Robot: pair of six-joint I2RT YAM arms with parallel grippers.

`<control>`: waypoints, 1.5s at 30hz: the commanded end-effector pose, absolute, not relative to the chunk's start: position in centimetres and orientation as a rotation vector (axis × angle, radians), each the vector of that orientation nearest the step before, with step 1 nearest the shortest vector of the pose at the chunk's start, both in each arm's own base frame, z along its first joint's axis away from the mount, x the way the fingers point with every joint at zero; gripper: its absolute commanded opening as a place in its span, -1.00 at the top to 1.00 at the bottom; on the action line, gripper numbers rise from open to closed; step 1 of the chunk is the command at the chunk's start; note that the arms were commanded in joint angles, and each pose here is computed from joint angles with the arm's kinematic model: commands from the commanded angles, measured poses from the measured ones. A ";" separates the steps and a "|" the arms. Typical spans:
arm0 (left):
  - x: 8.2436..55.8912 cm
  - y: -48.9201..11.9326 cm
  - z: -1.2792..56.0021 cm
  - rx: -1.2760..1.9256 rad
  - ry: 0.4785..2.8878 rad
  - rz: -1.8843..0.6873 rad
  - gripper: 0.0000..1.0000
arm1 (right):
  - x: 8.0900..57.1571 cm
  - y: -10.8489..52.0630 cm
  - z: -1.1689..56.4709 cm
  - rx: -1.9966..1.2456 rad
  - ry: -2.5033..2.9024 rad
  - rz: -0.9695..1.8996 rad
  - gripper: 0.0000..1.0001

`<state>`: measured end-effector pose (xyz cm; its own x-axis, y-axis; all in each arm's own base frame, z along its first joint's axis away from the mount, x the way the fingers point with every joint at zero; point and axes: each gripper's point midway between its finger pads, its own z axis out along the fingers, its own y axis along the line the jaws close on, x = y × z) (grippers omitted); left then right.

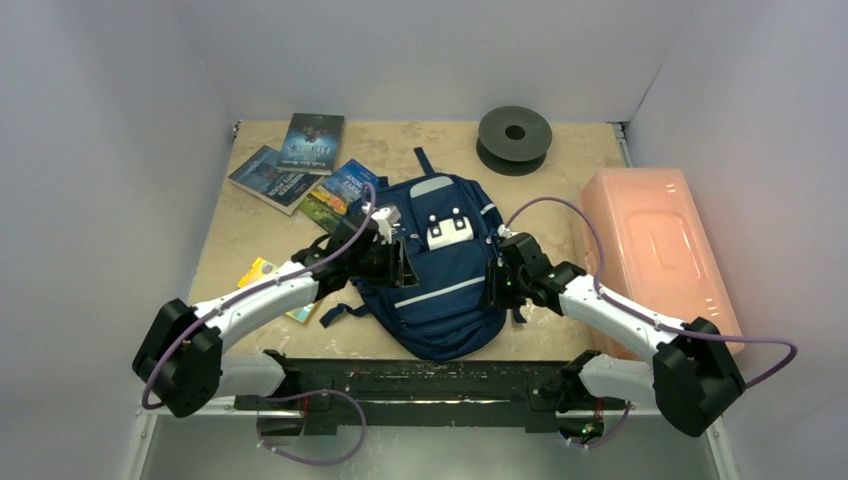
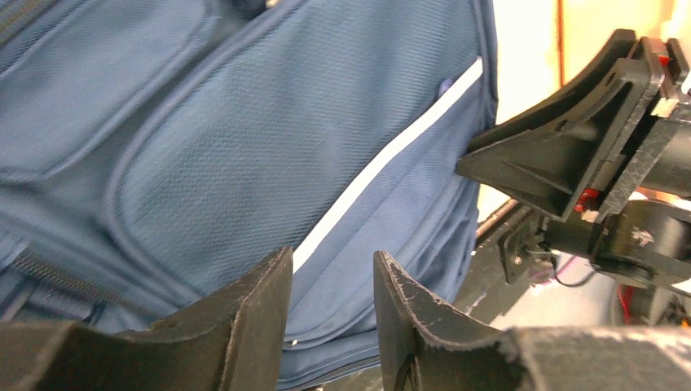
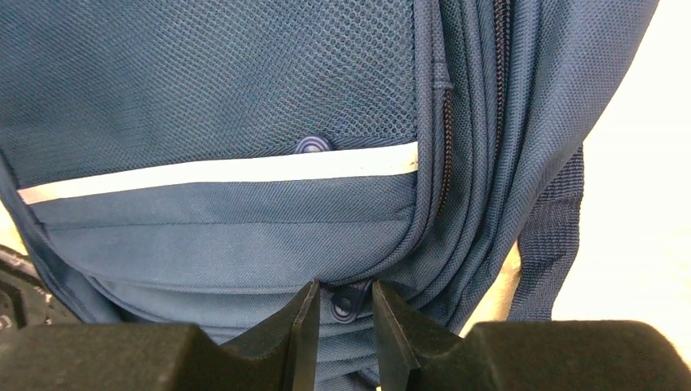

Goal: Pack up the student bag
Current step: Unzip the student bag at the center of the board.

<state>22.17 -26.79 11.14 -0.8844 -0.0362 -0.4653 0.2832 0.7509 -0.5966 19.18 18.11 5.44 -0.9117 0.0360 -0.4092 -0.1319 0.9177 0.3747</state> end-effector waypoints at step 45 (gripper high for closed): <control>22.1 -24.3 5.3 -0.276 2.439 -0.982 0.13 | 20.7 15.0 0.8 0.453 2.487 0.341 0.72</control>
<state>22.82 -23.06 4.92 -0.8368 -0.3729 -0.4010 -0.0260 0.7586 -0.6511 23.24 18.28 3.83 -0.7532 0.3949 -0.5261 0.1490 0.8814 0.4482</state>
